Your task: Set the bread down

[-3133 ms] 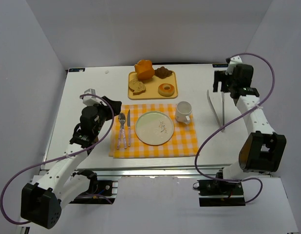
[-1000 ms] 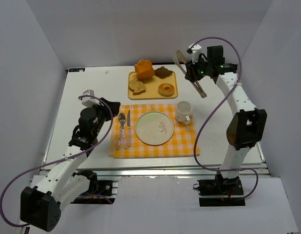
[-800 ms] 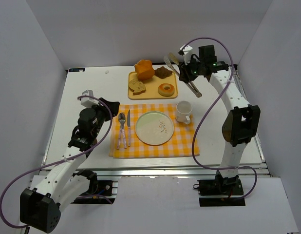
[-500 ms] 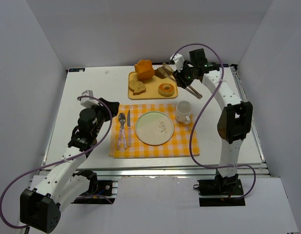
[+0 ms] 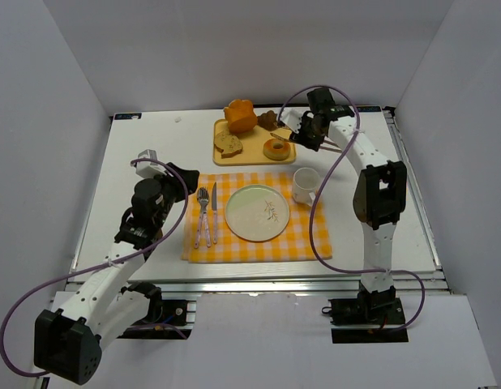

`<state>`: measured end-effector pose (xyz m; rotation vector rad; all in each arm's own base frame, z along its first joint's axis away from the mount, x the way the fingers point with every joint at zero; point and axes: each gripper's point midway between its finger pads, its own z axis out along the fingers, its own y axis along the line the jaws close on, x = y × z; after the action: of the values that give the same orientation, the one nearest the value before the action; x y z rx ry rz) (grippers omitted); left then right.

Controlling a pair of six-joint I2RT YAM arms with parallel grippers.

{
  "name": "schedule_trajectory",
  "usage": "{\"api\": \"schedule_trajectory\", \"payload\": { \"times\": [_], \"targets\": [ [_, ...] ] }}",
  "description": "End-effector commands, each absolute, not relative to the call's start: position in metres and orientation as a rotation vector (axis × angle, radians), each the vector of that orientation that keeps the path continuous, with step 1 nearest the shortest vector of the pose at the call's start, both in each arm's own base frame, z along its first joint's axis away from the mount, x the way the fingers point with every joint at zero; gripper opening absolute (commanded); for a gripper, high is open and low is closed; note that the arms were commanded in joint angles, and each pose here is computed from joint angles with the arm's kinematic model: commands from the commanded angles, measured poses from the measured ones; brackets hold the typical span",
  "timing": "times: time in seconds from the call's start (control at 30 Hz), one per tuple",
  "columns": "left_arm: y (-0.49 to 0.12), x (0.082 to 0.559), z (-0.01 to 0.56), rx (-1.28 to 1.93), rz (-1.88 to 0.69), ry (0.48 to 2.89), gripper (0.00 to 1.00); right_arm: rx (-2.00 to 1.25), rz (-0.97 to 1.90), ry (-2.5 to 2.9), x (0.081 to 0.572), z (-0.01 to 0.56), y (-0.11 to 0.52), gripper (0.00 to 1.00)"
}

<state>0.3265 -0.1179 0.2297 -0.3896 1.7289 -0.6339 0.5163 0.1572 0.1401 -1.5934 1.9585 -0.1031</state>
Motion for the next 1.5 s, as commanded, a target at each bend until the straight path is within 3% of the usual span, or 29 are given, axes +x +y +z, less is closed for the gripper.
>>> {"api": "schedule_trajectory", "payload": {
  "times": [0.0,0.3,0.53,0.8,1.47],
  "targets": [
    [-0.115,0.33,0.242,-0.383,-0.622,1.701,0.59,-1.722,-0.248,1.864,0.529,0.155,0.143,0.51],
    [-0.114,0.33,0.241,-0.384,-0.62,1.702,0.59,-1.652,-0.221,1.919,0.533,0.157,0.144,0.51],
    [-0.116,0.332,0.242,-0.377,-0.629,1.701,0.59,-1.622,-0.231,1.916,0.528,0.174,0.143,0.6],
    [-0.115,0.329,0.245,-0.38,-0.634,1.691,0.59,-1.591,-0.192,1.941,0.52,0.181,0.143,0.6],
    [-0.115,0.326,0.249,-0.383,-0.645,1.682,0.59,-1.434,0.069,1.823,0.501,0.247,0.193,0.44]
  ]
}}
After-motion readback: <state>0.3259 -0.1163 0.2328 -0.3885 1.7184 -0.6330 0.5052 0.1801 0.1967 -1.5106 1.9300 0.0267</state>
